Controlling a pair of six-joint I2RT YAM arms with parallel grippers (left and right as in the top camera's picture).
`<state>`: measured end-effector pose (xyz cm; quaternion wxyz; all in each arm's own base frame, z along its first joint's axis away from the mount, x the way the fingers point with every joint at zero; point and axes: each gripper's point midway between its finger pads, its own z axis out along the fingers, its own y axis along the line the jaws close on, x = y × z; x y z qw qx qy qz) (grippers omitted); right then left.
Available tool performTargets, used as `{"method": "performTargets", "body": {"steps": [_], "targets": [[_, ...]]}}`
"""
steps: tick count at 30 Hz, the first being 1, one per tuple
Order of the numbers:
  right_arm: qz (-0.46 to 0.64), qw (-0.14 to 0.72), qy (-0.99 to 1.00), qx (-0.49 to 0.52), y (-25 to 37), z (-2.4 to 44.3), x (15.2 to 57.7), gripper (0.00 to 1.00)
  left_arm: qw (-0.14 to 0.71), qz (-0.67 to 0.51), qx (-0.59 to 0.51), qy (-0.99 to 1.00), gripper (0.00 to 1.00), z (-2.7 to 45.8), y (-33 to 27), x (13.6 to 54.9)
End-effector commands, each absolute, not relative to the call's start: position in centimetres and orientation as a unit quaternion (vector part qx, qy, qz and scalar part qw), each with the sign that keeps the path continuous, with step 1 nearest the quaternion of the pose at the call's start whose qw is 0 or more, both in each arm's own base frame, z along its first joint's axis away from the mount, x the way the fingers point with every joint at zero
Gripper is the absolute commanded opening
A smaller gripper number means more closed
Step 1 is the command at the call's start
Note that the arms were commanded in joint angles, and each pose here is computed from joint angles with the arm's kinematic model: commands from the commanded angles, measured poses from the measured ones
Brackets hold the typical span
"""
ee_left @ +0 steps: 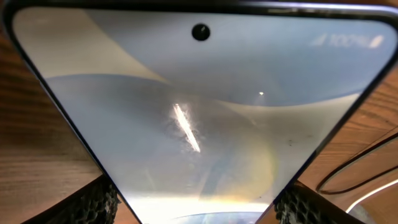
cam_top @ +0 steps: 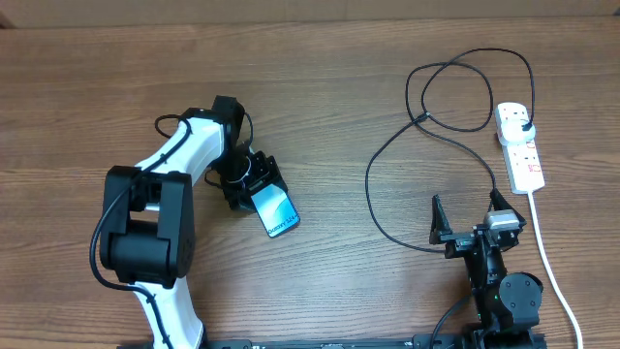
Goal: Plug charger to phone and switch on socket
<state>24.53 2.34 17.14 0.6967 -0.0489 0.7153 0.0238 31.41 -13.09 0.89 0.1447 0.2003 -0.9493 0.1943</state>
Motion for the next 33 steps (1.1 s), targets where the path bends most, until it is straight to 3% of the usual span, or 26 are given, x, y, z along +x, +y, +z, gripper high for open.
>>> {"method": "performTargets", "body": {"steps": [1,33], "targets": [[0.026,0.698,0.713,-0.052,2.5,17.0,24.5,1.0,0.192,0.157,0.188,-0.95,0.65,-2.3,-12.5,28.9],[0.026,0.698,0.713,-0.052,2.5,17.0,24.5,1.0,0.224,0.28,0.131,-0.924,0.67,0.2,-16.0,28.1]]}}
